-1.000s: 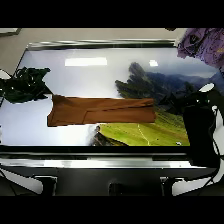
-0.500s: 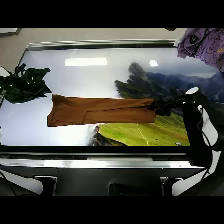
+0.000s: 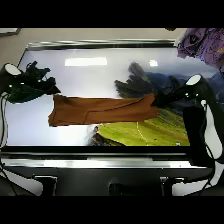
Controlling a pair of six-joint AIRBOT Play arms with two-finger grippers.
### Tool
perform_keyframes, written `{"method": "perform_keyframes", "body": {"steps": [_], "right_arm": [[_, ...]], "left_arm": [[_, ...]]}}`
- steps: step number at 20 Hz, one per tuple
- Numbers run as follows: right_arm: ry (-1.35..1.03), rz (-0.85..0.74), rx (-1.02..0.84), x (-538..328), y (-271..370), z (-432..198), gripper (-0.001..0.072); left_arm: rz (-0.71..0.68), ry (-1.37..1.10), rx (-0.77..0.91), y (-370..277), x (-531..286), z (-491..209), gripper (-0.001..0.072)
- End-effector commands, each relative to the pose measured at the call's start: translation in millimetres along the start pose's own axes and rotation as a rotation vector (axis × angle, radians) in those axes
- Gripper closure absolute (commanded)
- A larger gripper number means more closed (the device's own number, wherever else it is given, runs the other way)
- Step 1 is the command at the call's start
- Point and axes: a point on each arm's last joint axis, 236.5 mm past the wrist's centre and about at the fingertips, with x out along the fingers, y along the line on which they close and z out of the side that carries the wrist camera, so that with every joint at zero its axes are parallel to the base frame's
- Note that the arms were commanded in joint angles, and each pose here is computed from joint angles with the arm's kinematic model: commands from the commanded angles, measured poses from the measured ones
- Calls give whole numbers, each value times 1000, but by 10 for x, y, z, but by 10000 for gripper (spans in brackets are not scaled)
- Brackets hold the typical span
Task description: Fold the clothes and pants, and hang the long-sleeved shirts on hangers.
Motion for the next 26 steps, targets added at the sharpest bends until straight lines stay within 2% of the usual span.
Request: {"method": "perform_keyframes", "body": {"steps": [1, 5, 8, 13, 18, 21, 24, 26], "right_arm": [[-98, -176, 0, -720, -6, -27, 685], [-210, -265, -20, -1383, 129, -107, 685], [-277, -278, -47, -1682, 253, -172, 685], [-310, -283, -51, -1931, 371, -267, 685], [-338, -295, -58, -2093, 427, -282, 685], [-345, -292, -51, -2107, 440, -277, 685], [-367, -269, -23, -2096, 503, -238, 685], [-392, -247, -13, -2047, 640, -195, 685]], "left_arm": [[-127, 50, 60, -761, 486, -217, 686], [-301, 127, 87, -1884, 1232, -787, 687], [-449, 164, 45, -2708, 1689, -1322, 687], [-563, 221, -100, -3417, 2303, -2124, 688], [-593, 246, -232, -3652, 2632, -2558, 688], [-606, 285, -211, -3630, 2542, -2543, 689], [-576, 313, -87, -3365, 2198, -2226, 691], [-442, 296, 58, -2910, 1810, -1888, 690]]}}
